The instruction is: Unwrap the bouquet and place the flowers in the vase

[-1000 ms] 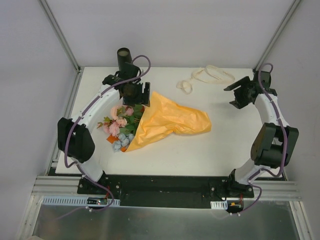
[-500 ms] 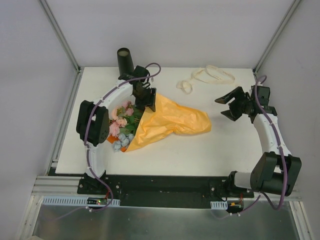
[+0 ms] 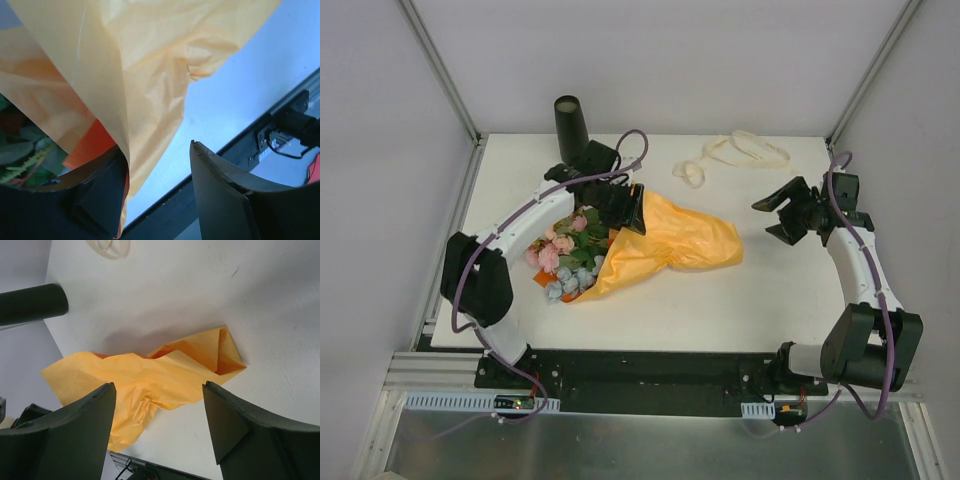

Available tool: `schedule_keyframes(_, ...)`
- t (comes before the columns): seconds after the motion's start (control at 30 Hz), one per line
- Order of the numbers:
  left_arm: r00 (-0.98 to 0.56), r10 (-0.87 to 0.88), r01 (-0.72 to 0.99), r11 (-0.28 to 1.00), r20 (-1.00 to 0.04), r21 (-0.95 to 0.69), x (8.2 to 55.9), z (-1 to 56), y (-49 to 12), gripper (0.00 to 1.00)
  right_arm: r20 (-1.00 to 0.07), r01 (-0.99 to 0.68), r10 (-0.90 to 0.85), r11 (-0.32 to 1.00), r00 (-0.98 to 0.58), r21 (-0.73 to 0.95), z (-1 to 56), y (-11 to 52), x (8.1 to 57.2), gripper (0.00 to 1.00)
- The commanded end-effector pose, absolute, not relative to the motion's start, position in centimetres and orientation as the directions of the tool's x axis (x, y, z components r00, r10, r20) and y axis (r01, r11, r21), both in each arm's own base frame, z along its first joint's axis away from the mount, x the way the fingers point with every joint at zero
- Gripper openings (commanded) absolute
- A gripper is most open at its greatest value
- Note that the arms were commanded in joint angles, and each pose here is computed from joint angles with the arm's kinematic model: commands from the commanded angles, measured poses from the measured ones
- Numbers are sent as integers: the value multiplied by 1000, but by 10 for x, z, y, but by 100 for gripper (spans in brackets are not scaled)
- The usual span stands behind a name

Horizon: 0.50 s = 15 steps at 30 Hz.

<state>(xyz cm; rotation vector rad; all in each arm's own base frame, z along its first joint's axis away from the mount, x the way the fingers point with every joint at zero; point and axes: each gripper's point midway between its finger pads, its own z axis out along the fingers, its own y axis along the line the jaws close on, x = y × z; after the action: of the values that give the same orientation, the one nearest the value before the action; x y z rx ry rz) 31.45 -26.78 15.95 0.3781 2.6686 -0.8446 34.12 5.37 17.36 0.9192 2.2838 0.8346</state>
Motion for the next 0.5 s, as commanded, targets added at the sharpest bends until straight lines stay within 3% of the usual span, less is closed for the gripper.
schedule_keyframes(0.0,-896,136,385,713,-423,-586,286,186,-278,55,-324,406,732,627,-599,665,194,41,345,77)
schedule_keyframes(0.23,-893,146,396,707,-426,-586,263,171,-274,57,-342,360,736,612,-584,704,225,46,345,77)
schedule_keyframes(0.47,-870,195,470,602,-452,-645,226,175,-289,59,-375,317,723,625,-580,714,246,52,336,77)
